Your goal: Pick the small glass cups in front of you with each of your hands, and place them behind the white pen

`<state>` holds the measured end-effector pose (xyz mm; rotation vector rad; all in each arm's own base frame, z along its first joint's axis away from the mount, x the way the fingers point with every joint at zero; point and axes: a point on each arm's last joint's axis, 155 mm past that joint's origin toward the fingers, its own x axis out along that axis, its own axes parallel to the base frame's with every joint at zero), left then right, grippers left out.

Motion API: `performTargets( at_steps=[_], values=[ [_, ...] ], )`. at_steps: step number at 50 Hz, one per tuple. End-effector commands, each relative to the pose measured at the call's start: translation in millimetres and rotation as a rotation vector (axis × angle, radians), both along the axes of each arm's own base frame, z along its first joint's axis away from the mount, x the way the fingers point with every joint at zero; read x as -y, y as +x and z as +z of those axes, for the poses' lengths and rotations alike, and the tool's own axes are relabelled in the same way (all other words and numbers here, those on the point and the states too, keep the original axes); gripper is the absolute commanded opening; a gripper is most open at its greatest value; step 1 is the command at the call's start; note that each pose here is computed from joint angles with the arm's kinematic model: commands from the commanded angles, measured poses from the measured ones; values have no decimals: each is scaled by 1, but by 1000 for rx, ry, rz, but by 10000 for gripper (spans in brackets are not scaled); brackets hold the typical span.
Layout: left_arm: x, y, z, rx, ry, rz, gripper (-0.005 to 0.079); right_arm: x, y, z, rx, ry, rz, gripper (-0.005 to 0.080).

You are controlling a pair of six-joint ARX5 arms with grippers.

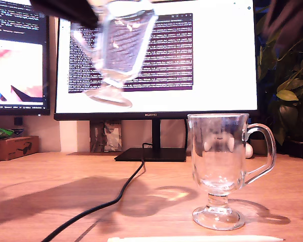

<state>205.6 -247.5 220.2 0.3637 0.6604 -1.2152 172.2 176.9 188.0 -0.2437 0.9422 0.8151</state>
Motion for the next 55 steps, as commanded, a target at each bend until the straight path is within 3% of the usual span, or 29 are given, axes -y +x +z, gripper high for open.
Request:
performTargets(
  at_steps=[1,19,55],
  values=[
    [2,-2,10,48,-44,0,-22,4,0,-2,1,4,-18,287],
    [-4,-14,-19,112,-113,0,-22,28,-13,8,18,14,-87,288],
    [7,-4,-55,184,-256,56,-22,46,-15,3,31,-51,-141,288]
  ],
)
